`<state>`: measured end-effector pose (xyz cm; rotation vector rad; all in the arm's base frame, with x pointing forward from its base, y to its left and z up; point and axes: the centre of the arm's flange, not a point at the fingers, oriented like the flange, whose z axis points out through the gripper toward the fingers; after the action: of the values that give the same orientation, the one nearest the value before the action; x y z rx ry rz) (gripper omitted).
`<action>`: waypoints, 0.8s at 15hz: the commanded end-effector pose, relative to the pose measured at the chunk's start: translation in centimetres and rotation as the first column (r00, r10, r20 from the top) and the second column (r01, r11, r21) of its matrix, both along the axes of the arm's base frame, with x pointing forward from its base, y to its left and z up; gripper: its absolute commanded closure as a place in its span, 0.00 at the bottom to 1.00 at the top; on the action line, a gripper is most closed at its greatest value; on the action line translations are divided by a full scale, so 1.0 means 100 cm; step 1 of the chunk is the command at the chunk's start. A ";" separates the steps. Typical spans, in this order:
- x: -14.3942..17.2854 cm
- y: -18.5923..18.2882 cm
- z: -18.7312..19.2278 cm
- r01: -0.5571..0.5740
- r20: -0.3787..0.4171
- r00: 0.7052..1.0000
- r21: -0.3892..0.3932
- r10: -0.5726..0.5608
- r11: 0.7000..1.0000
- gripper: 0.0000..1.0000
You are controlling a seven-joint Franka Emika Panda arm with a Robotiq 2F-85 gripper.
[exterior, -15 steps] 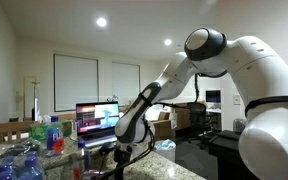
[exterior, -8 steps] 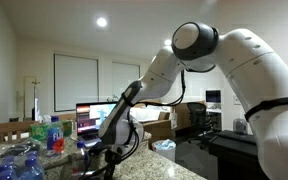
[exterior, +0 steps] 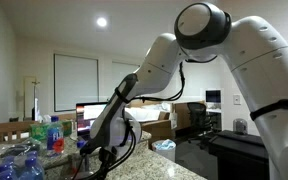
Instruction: Put the water bottles upright
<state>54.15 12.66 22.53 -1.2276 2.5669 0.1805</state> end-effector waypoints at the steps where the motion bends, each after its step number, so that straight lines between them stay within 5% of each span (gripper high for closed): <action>1: -0.033 0.009 0.024 0.020 0.058 0.998 -0.018 -0.019 1.000 0.94; 12: -0.036 0.034 0.083 0.006 0.227 0.974 0.040 -0.015 0.999 0.94</action>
<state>51.56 15.84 29.02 -1.1944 2.4167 0.0794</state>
